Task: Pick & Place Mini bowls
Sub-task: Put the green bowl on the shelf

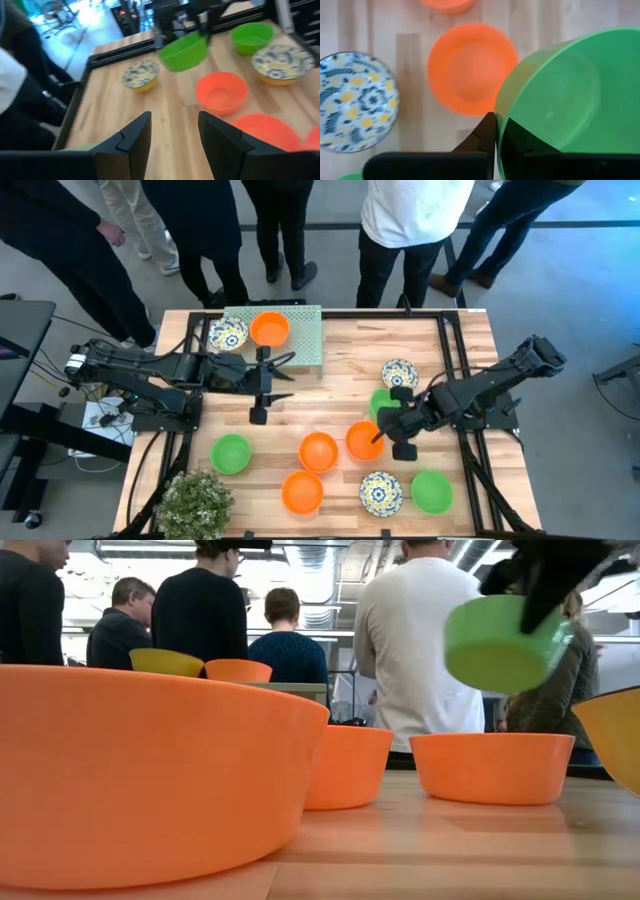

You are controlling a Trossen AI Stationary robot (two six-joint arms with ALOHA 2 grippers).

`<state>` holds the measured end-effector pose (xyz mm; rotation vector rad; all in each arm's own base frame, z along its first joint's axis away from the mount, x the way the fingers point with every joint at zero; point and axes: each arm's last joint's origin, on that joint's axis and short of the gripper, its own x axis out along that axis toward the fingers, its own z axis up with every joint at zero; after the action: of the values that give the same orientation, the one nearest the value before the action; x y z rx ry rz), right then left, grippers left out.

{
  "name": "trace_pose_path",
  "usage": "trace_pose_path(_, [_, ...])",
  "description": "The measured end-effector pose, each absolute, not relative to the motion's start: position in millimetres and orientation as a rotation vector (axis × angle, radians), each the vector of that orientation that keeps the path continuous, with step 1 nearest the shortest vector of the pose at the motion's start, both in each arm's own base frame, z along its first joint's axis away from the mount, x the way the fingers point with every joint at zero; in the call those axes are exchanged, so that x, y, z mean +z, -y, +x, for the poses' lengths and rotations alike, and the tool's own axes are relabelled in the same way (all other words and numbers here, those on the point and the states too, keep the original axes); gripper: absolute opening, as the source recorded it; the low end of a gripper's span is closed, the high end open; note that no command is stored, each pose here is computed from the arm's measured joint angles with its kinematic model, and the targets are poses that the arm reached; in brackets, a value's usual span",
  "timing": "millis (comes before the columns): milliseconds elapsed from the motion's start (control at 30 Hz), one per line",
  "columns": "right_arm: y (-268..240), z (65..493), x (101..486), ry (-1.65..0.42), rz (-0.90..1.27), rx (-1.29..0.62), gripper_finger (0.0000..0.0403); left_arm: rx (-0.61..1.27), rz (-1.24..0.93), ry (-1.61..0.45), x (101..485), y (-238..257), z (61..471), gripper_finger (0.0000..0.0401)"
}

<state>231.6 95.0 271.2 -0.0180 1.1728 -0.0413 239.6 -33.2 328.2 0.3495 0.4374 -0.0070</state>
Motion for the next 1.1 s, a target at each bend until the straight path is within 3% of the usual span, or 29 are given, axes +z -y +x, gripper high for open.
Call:
trace_pose_path(600, [-15,281,308,-0.876,-0.391,0.000,0.0002,-0.064,0.187,-0.586,271,56,228,0.0137])
trace_pose_path(1100, [35,362,319,-1.045,-0.604,0.071,0.0001,-0.053,0.192,-0.579,267,66,225,0.0100])
